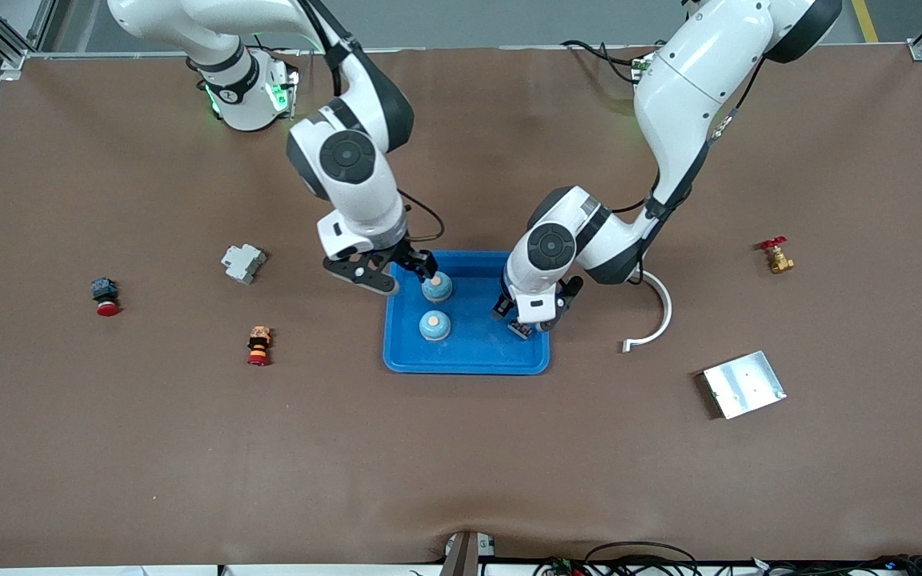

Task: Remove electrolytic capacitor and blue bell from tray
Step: 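Grasp a brown capacitor with the left gripper while the right grasps a bell, then carry the capacitor toward the white arc while the right gripper lifts the bell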

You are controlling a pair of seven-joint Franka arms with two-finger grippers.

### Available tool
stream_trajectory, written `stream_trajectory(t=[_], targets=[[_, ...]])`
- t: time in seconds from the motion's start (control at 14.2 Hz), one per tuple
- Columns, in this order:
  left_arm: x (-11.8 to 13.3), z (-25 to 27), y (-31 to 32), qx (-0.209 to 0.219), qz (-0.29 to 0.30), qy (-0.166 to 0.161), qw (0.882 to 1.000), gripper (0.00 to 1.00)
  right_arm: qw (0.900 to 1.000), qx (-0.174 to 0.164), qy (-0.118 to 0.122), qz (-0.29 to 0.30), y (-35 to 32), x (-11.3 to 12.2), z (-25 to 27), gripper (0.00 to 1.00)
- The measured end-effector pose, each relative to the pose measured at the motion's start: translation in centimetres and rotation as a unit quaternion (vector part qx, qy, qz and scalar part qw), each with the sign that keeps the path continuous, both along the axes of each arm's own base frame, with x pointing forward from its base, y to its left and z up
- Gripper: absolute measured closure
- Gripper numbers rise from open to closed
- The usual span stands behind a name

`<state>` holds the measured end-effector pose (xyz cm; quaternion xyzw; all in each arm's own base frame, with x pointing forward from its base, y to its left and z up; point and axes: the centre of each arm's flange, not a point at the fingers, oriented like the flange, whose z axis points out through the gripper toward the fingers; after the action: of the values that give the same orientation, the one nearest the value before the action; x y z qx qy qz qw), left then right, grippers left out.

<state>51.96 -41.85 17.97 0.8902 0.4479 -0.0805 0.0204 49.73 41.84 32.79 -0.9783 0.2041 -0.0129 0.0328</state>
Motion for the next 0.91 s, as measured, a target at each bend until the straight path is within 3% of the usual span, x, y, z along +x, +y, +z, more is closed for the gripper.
stream_trajectory(t=[0.35, 0.91], targets=[[0.1, 0.1, -0.1, -0.002, 0.001, -0.003, 1.000, 0.69, 1.000, 0.003, -0.005, -0.013, 4.0, -2.5, -5.2, 0.00], [1.4, 2.5, -0.1, -0.014, 0.006, -0.024, 1.000, 0.70, 1.000, -0.001, -0.005, -0.016, 4.2, -2.5, -8.9, 0.00]])
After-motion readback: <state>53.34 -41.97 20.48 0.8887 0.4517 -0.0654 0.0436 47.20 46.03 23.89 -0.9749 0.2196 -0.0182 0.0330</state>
